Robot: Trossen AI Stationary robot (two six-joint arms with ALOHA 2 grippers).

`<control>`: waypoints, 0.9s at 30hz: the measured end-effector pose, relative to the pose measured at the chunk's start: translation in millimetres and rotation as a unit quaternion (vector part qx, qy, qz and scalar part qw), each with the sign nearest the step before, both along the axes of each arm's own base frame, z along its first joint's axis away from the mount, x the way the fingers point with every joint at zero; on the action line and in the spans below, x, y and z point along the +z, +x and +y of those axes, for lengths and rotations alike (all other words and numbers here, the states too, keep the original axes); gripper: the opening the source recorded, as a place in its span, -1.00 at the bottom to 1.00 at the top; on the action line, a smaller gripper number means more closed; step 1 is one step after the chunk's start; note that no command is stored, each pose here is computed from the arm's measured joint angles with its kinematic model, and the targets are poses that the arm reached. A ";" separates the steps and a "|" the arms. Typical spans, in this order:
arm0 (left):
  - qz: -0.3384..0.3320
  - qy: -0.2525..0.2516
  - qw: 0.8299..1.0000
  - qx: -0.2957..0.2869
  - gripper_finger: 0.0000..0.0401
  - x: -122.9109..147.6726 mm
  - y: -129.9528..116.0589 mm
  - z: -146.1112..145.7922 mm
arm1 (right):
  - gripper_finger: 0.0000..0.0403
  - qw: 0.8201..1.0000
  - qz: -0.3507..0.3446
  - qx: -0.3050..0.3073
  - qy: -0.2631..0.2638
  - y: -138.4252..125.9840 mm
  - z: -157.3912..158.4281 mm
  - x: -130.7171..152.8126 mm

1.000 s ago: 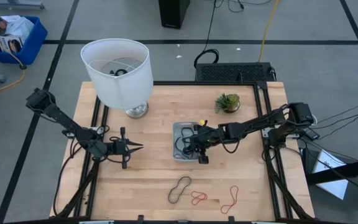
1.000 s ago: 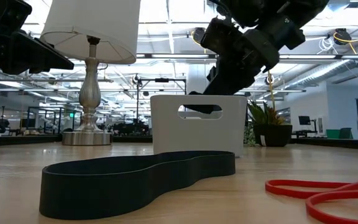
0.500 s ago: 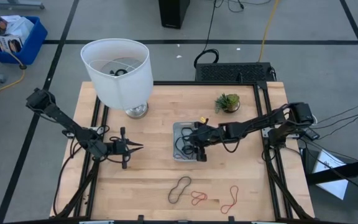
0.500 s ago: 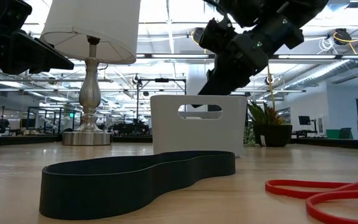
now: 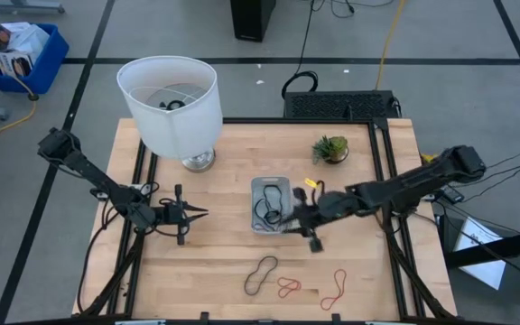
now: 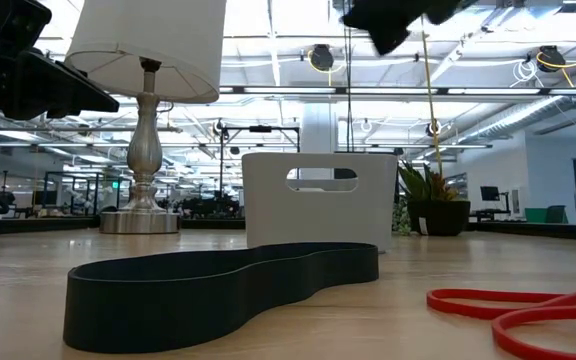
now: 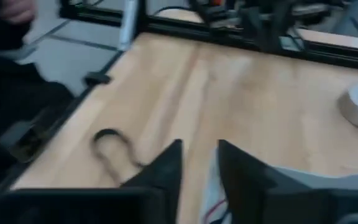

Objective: Pick and place rubber bands into bin
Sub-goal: Put the red rubber band into the gray bin

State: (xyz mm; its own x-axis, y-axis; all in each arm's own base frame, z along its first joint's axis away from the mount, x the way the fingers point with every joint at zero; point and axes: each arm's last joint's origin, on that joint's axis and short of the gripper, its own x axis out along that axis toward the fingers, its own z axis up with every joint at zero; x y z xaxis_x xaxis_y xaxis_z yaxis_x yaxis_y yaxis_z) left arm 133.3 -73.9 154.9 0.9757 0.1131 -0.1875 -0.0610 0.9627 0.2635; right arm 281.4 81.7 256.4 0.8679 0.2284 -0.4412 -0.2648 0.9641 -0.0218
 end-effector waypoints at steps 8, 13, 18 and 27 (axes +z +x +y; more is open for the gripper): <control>-0.001 -0.003 1.000 0.000 -0.77 0.1 0.0 0.0 | -0.90 0.990 0.091 0.101 -0.022 -40.0 52.5 -8.6; 0.000 0.003 1.000 0.000 -0.77 0.1 0.0 0.1 | -0.94 0.986 0.097 0.122 -0.062 -56.9 73.7 -11.8; 0.000 0.017 1.000 -0.003 -0.77 0.3 0.0 0.0 | -0.98 0.985 0.009 0.127 -0.116 -64.6 66.5 -11.2; 0.003 0.033 0.999 -0.003 -0.77 0.1 0.0 0.2 | -1.00 0.994 -0.083 0.009 -0.064 -103.0 -17.2 -40.2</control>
